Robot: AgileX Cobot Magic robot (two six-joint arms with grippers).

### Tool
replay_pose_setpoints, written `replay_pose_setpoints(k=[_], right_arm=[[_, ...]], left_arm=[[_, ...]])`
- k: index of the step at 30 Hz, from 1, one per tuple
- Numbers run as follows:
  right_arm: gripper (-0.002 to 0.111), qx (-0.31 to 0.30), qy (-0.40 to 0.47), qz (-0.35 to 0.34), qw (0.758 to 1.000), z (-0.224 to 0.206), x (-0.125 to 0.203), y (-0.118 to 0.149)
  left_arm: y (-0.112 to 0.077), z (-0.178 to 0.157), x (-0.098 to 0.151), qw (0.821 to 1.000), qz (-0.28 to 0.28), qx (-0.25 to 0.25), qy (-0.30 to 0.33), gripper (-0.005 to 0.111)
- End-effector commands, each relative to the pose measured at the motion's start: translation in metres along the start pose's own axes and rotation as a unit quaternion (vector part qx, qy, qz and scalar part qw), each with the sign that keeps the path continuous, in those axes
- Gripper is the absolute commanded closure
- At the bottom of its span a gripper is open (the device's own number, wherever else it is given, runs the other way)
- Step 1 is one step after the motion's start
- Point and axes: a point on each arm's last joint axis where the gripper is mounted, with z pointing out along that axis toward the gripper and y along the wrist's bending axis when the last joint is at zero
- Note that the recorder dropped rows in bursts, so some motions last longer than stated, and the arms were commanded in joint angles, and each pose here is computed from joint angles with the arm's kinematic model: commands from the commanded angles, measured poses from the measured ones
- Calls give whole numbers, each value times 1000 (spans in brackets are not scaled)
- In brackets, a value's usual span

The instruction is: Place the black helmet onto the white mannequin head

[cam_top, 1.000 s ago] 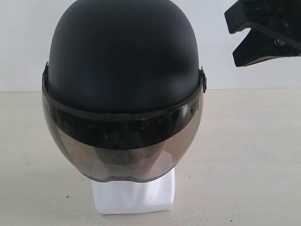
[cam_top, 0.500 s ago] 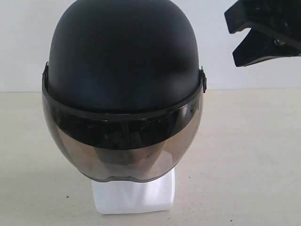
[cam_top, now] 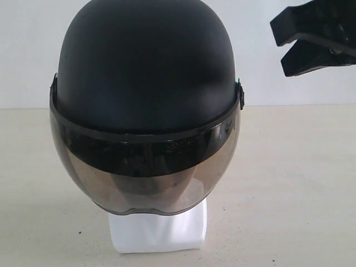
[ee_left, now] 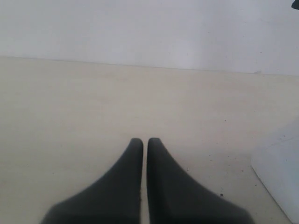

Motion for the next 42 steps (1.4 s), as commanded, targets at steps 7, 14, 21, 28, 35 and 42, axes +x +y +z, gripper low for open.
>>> replay_pose_setpoints(k=[7, 14, 21, 28, 35, 42], right_arm=[[108, 87, -166, -78, 979, -18, -9, -25], [108, 147, -343, 2, 928, -58, 38, -54], [108, 226, -386, 10, 894, -89, 117, -52], [108, 235, -465, 15, 854, -89, 191, -36], [108, 201, -460, 81, 861, -58, 223, -41], [108, 195, -426, 110, 876, -29, 241, -50]], left_arm=[[0, 0, 1, 1000, -3, 3, 2, 102], [0, 0, 1, 1000, -3, 3, 2, 102], [0, 0, 1, 1000, -3, 3, 2, 102], [0, 0, 1, 1000, -3, 3, 2, 102], [0, 0, 1, 1000, -3, 3, 2, 102], [0, 0, 1, 1000, -3, 3, 1, 102]])
